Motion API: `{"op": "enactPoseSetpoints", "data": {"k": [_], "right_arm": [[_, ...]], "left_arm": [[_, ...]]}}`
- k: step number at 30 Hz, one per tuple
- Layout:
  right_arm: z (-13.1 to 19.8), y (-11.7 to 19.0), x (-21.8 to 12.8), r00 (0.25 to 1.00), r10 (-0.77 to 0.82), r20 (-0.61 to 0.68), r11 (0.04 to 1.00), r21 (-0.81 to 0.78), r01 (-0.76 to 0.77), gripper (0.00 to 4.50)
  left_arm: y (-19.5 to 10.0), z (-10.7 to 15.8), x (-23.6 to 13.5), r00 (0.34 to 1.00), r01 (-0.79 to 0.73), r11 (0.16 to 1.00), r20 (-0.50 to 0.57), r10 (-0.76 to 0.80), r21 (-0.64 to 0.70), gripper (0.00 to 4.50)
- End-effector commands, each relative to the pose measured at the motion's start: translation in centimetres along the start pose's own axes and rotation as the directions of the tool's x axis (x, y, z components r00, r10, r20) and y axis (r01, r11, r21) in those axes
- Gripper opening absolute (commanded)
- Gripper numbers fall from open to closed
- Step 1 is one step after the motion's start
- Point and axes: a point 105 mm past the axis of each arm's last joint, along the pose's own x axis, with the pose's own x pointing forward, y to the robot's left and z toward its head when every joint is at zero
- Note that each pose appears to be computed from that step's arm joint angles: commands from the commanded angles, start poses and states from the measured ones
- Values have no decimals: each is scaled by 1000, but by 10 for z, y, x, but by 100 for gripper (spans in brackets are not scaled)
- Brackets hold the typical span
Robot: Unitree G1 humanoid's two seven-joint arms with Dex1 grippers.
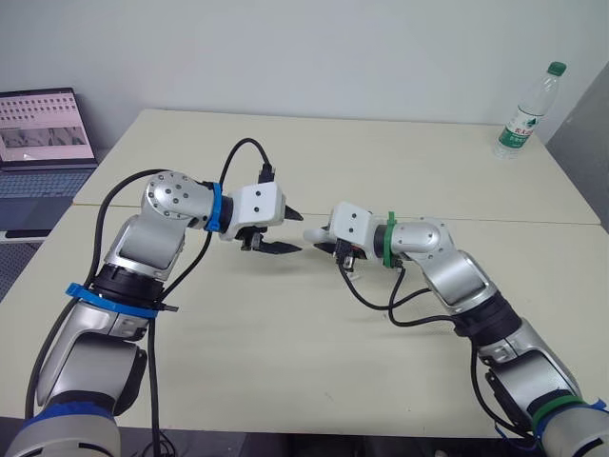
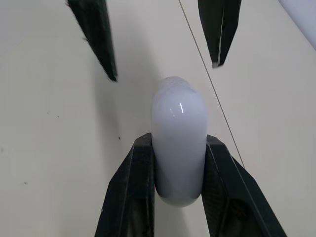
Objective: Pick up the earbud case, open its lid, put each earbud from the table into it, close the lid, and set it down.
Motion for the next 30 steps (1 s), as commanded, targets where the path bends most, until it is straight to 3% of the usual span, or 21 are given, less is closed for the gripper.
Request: {"op": "enactPoseSetpoints", "data": {"k": [1,22,26,30], "right_arm": [[19,0,-2,999,2,53,999,-37,0,94],[30,2,2,997,2,81,999,-33,1,94],[31,2,2,996,1,85,999,-33,2,94],[31,1,2,996,2,86,999,-35,1,94]], "left_arm": [[10,13,-5,999,-35,998,18,34,49,170],[9,13,-1,1000,-19,999,7,18,47,170],[7,13,0,1000,-5,999,11,4,41,84],[5,12,-1,1000,5,999,8,-5,34,78]]}}
